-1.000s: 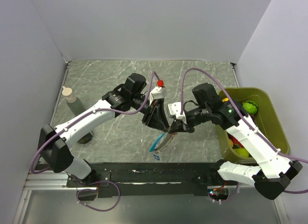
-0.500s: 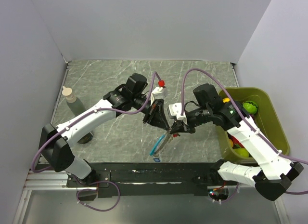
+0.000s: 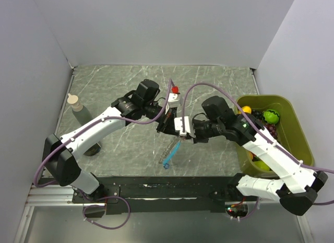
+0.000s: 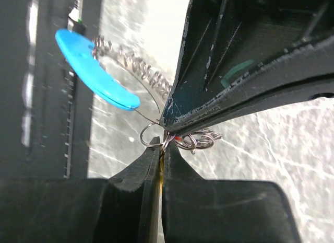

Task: Remove the keys from the keyring
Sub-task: Remove the key from the keyring.

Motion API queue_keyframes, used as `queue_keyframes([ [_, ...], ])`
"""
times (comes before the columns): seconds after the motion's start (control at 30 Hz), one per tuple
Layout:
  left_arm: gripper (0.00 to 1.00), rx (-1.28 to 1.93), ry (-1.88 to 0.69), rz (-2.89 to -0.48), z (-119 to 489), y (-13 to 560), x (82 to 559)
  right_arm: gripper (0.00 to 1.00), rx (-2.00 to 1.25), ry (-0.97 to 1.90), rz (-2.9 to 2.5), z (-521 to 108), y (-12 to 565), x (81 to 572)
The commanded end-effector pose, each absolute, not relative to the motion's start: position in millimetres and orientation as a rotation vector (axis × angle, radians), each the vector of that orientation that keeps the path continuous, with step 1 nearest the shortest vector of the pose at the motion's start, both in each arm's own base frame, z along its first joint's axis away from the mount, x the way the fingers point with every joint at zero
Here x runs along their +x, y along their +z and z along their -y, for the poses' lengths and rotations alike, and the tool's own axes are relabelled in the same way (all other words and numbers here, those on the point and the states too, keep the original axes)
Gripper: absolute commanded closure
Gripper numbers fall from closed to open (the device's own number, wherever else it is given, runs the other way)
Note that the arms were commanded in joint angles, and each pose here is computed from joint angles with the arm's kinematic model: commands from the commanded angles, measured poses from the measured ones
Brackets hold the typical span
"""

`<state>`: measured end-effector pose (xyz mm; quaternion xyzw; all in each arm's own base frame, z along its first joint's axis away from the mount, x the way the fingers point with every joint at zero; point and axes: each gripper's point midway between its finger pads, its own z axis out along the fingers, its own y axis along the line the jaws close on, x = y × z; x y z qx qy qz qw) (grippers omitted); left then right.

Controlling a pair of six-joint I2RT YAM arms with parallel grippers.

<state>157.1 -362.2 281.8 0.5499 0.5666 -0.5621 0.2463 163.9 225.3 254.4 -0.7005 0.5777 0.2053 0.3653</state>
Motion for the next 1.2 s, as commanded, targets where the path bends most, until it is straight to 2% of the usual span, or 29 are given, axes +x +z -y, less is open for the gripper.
queue_keyframes([
  [0.0,0.99,1.555,-1.571,-1.365,358.4,324.0,136.3,1.0,-1.727,0.279,-1.494,-228.1,257.7,207.0],
  [0.47,0.99,1.578,-1.59,-1.353,356.6,319.4,131.9,1.0,-1.707,0.106,-1.437,-236.9,270.7,227.4],
  [0.83,0.99,1.588,-1.62,-1.343,356.8,321.7,130.2,0.93,-1.672,0.065,-1.408,-227.4,279.6,226.3],
  [0.87,0.99,1.589,-1.62,-1.345,356.8,321.6,129.6,0.93,-1.674,0.067,-1.413,-226.4,276.4,225.7],
  [0.93,0.99,1.592,-1.614,-1.34,356.3,321.2,129.4,1.0,-1.662,0.076,-1.408,-227.0,276.6,225.2],
  [1.17,0.99,1.577,-1.471,-1.369,355.7,324.6,143.2,1.0,-1.667,0.082,-1.434,-224.1,269.5,225.8],
])
